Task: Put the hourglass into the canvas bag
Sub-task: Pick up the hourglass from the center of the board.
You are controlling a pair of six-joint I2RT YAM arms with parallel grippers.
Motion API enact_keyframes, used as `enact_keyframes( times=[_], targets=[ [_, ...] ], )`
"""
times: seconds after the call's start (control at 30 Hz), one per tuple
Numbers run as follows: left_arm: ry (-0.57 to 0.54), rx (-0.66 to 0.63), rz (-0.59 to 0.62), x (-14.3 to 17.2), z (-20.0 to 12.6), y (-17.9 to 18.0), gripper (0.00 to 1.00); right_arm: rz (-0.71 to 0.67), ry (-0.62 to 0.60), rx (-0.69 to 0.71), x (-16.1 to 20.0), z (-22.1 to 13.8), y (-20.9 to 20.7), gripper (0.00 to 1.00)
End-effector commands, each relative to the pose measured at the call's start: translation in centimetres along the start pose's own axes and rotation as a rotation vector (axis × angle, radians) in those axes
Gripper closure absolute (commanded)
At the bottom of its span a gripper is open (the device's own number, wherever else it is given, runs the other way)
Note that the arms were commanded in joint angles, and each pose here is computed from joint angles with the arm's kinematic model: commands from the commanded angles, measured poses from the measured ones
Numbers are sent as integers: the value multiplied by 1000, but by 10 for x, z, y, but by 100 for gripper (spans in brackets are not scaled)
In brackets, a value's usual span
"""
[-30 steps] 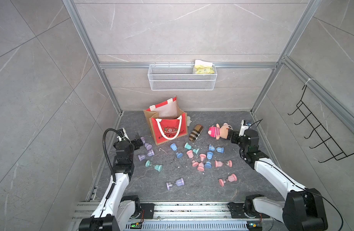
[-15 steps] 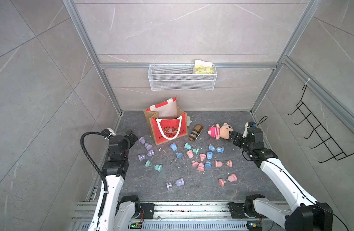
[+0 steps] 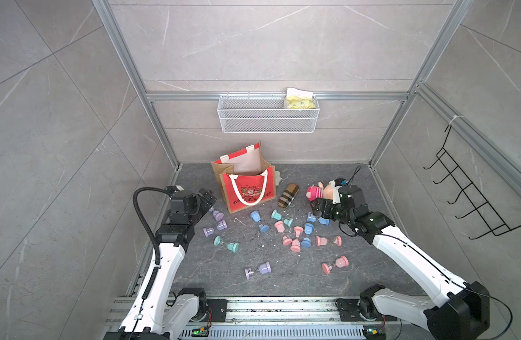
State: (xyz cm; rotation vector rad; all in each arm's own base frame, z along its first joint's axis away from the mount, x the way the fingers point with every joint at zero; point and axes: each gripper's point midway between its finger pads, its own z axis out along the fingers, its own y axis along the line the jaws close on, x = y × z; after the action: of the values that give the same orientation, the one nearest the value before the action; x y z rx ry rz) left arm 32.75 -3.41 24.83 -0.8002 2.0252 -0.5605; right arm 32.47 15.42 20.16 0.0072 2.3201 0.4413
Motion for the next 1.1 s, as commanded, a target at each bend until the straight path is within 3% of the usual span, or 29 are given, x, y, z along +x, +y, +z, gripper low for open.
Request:
enact_keyframes(
  times=[0.0, 0.27, 0.63, 1.07],
  targets=[
    [-6, 18, 15, -4, -3, -21, 0, -55, 81, 6, 20, 3, 17, 1],
    [41, 27, 113, 21, 7, -44, 0, -187, 216, 21, 57, 14, 55, 1],
    [136, 75, 192, 59, 6, -58, 0, -354, 439, 55, 140, 19, 82, 0],
    [195, 87, 244, 82, 8, -59, 0, -411, 453, 119, 158, 56, 97, 14]
  ],
)
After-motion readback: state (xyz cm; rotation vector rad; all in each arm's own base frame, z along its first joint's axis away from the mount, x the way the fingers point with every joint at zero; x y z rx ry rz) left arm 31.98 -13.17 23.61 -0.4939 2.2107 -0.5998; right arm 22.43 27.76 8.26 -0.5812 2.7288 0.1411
